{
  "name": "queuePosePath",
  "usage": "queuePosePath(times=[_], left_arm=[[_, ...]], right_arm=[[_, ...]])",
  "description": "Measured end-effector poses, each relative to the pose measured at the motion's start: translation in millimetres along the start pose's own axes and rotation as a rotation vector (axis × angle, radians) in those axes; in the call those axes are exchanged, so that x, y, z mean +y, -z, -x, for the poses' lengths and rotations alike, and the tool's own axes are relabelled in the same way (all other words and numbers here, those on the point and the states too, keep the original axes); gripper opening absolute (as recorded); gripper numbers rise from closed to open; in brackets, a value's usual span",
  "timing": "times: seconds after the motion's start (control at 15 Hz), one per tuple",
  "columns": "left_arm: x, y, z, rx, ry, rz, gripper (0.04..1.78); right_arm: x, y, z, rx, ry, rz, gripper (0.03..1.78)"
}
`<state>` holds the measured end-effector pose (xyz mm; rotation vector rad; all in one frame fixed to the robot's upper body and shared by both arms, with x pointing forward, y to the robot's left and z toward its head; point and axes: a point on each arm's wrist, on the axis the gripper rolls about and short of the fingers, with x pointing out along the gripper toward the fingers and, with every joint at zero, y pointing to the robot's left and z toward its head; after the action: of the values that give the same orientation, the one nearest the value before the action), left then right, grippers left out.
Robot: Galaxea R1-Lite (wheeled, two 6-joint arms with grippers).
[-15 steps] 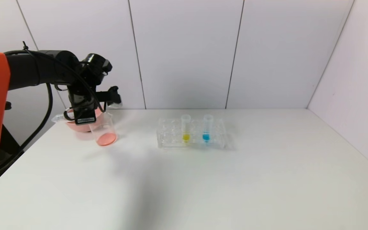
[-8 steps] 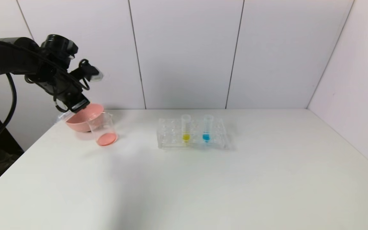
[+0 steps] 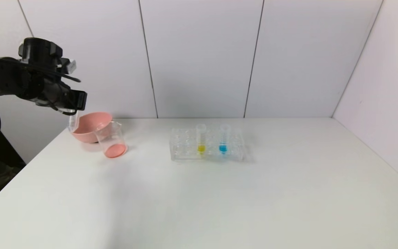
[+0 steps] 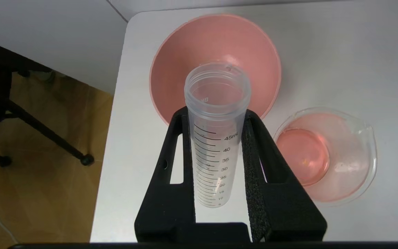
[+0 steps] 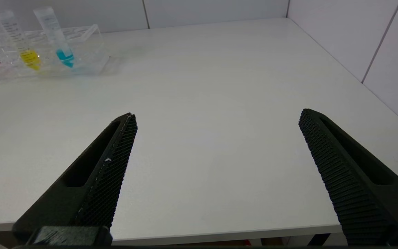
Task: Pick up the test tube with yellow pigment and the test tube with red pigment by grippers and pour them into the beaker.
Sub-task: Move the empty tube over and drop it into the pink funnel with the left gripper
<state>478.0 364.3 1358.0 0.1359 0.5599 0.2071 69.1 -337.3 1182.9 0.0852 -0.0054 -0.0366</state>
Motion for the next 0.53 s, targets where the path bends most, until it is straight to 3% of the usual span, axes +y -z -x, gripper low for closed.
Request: queuePosePath(times=[0.27, 0.53], left_arm=[[0, 33, -4, -0.186, -0.034, 0.057, 0.43], [4, 44, -5, -0.473, -0.139, 0.132, 0.43]], right_arm=[[0.0, 0, 0, 0.0, 0.0, 0.0, 1.71], [0.0, 0, 0, 0.0, 0.0, 0.0, 1.71]])
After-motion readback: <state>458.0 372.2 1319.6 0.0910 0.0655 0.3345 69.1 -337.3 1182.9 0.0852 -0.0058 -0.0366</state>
